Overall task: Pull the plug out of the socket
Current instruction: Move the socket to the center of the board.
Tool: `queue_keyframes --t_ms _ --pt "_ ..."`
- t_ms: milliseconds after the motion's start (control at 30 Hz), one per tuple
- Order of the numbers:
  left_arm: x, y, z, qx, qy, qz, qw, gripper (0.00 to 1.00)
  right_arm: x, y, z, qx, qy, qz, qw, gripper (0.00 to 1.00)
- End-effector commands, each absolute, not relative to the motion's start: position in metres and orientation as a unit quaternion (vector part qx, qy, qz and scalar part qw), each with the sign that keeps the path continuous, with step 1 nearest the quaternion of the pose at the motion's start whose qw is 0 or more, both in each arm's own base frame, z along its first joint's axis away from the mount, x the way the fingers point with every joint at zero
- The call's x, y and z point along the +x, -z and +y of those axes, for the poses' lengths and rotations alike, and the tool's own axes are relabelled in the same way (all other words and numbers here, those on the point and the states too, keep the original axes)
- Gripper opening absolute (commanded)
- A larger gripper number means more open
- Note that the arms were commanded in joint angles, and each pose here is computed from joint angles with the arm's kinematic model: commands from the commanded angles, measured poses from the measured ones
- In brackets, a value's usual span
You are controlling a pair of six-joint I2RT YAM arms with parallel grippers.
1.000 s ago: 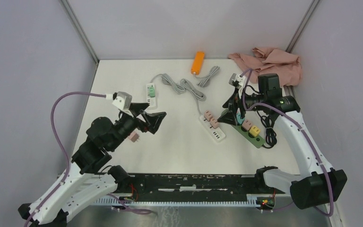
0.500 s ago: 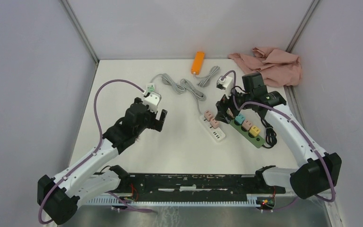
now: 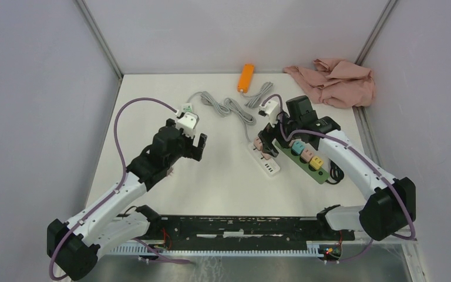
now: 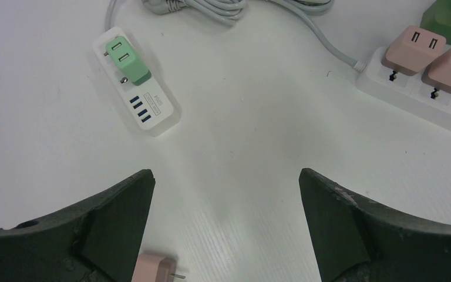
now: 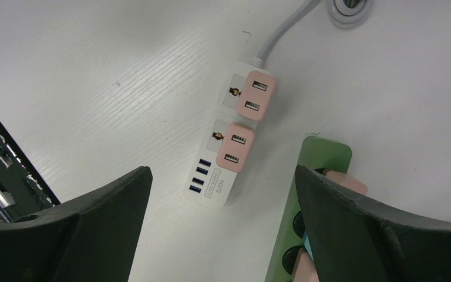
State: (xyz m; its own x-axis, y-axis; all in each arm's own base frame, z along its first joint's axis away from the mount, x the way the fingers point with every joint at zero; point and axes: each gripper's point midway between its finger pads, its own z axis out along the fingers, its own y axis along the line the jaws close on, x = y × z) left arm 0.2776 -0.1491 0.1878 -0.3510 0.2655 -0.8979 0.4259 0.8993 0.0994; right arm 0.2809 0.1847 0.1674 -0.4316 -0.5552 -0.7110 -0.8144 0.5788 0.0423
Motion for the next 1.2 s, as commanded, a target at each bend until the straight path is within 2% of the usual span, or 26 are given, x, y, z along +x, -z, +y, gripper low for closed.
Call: queue_keyframes --t_ms 0,467,733,933,1167 --pt "0.285 -0.202 -0.154 0.222 0.078 0.799 0.553 1.00 0.293 -0.160 0.199 -0.410 -0.173 0.825 0.348 1.00" --pt "0.284 -0.206 -0.151 0.221 0.075 0.794 0.562 1.00 0.297 -0.081 0.215 -0.435 -0.096 0.858 0.255 1.00" --pt "0.283 -0.209 -0.151 0.221 0.078 0.790 0.567 1.00 0.301 -0.057 0.208 -0.427 -0.060 0.874 0.223 0.99" --pt "0.282 -0.209 -0.151 0.222 0.080 0.789 0.567 1.00 0.301 -0.050 0.207 -0.425 -0.051 0.879 0.210 0.88" --pt "0.282 -0.209 -0.151 0.222 0.080 0.789 0.567 1.00 0.297 -0.041 0.206 -0.428 -0.050 0.883 0.188 0.68"
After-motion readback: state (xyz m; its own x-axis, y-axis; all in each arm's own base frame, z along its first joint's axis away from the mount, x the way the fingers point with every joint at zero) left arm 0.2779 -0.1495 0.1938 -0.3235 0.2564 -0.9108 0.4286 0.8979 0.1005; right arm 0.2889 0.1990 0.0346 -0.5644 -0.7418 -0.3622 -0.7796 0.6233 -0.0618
